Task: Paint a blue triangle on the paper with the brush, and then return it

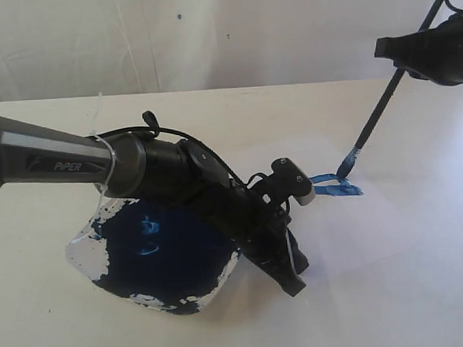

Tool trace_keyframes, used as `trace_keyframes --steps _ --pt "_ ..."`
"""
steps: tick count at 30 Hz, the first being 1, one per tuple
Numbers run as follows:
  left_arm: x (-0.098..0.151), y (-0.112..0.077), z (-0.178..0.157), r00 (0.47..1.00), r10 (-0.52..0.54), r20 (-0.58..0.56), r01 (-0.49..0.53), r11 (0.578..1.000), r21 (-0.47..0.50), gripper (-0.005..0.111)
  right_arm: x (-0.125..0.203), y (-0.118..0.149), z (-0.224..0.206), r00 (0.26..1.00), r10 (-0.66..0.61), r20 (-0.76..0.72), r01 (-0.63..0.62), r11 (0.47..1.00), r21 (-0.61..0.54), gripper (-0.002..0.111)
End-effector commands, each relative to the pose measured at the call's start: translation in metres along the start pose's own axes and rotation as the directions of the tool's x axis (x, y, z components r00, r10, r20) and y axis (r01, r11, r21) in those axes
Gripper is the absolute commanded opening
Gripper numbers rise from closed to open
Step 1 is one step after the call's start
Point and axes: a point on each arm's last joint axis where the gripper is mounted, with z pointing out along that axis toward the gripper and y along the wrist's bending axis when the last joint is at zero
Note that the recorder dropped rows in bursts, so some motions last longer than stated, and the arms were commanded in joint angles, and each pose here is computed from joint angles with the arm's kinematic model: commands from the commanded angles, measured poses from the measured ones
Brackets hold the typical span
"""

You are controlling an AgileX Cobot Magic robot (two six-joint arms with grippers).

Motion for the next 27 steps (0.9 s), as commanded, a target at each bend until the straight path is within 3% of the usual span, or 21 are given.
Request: trace_keyframes --steps 1,27 --pt "0.0007 -0.0024 0.0004 1.000 -0.006 -0.003 0.006 1.000 0.027 0.000 -0.0036 0.0001 0.0032 1.000 -0.003 0.006 0.003 1.000 -0.001 0.000" --pt "0.0009 -0.0030 0.0004 1.000 -0.006 -0.005 0.006 0.999 0.034 0.000 0.0028 -0.0010 0.0035 1.000 -0.004 -0.014 0.004 1.000 0.001 0.000"
